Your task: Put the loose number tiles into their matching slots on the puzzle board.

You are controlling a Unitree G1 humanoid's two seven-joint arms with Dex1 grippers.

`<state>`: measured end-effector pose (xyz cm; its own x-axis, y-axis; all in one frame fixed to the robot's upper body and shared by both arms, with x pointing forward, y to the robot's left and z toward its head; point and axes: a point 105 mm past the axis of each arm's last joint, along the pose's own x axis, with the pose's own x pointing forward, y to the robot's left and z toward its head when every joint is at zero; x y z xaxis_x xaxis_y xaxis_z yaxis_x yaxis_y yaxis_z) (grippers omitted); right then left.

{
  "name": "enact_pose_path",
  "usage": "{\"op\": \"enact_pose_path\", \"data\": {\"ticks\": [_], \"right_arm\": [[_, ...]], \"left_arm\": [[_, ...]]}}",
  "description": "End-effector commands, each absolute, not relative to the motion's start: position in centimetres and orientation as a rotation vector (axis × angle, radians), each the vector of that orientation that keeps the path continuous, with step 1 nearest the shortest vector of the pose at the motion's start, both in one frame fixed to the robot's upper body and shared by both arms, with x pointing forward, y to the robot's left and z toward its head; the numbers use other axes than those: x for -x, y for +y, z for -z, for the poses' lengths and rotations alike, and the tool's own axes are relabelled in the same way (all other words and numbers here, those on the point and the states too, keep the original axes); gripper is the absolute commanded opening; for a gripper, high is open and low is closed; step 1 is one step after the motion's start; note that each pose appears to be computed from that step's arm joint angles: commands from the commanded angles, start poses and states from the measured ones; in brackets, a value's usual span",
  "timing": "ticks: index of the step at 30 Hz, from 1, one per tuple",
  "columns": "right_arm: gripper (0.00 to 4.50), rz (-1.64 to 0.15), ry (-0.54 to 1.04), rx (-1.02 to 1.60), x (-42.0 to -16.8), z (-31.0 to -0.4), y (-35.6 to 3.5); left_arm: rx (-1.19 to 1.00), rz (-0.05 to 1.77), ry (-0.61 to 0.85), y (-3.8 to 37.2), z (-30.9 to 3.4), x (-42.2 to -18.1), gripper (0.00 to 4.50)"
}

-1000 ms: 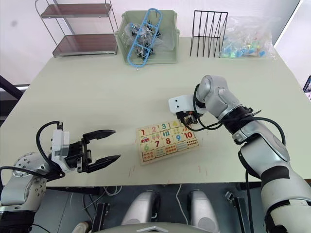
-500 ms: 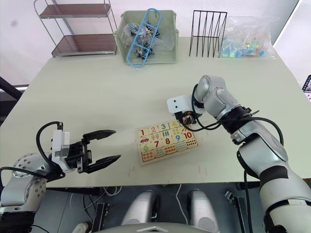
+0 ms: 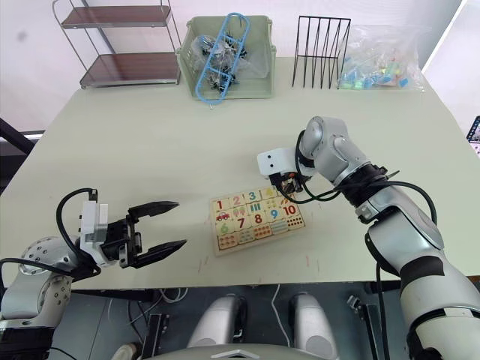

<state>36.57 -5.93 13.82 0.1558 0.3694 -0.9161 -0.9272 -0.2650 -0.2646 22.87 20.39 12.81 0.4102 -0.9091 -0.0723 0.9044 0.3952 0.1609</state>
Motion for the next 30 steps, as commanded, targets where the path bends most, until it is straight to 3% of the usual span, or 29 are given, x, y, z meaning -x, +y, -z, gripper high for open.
{"op": "enact_pose_path", "data": {"ticks": [1,30], "right_arm": [[0.87,-1.404,0.580,1.269,-36.77,-15.25,-5.51],[0.87,-1.399,0.643,1.275,-36.86,-15.35,-6.09]], "left_arm": [[-0.191,1.168,-0.073,19.88,-13.70,-22.66,4.50],[-0.177,1.169,-0.077,19.71,-13.04,-22.57,4.50]]}}
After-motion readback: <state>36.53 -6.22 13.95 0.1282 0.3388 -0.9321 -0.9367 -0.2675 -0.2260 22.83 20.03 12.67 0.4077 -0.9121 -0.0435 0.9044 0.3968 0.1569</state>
